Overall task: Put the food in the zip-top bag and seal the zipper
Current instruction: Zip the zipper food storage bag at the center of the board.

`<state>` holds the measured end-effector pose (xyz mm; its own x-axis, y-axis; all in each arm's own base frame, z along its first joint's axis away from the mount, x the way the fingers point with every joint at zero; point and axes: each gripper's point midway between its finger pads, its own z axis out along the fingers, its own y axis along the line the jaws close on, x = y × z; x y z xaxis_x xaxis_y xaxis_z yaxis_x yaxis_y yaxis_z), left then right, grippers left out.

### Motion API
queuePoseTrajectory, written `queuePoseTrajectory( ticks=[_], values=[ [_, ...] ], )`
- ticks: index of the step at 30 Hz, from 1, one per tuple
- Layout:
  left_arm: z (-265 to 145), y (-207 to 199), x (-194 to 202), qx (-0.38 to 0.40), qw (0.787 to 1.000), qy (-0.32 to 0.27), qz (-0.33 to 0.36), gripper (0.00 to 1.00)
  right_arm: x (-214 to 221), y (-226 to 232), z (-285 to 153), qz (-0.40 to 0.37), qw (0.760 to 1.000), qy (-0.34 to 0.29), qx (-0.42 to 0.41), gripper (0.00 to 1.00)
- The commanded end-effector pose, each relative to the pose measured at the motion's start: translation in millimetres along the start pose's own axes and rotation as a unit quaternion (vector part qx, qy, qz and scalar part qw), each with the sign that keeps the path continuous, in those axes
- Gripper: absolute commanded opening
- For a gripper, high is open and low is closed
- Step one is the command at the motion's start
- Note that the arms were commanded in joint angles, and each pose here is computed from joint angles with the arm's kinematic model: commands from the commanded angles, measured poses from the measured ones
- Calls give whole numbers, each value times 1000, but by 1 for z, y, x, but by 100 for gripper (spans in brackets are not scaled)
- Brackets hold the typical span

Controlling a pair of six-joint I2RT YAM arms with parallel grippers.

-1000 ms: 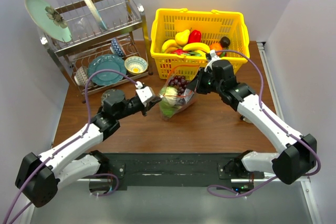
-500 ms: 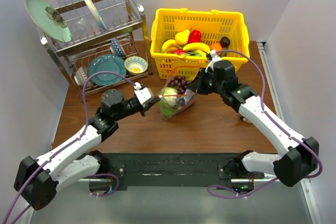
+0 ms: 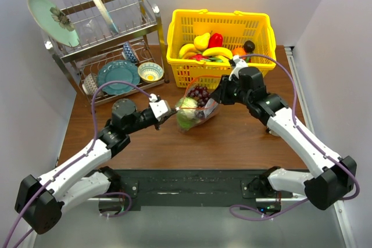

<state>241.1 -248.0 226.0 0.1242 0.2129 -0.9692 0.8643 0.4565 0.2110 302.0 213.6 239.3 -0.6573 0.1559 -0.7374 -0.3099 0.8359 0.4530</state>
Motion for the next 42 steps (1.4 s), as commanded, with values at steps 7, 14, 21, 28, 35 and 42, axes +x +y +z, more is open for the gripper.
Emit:
queuePoseTrajectory(
  ticks=[7,14,21,28,35,42],
  values=[
    [-4,6,-40,-2,998,-46,50,0,-58,32,-48,-114,986,-106,-55,34],
    [-7,5,-45,0,997,-53,52,0,-47,101,-61,-249,925,-114,-265,50],
    [-8,5,-50,-1,997,-59,47,0,-17,131,-50,-369,859,-74,-346,53],
    [-9,5,-53,1,998,-59,38,0,13,158,-52,-433,815,-53,-382,54],
    [-6,5,-56,4,998,-53,23,0,31,158,-38,-470,818,-29,-329,46],
    [-6,4,-58,7,998,-54,11,0,33,156,-26,-473,832,-43,-286,45]
  ],
)
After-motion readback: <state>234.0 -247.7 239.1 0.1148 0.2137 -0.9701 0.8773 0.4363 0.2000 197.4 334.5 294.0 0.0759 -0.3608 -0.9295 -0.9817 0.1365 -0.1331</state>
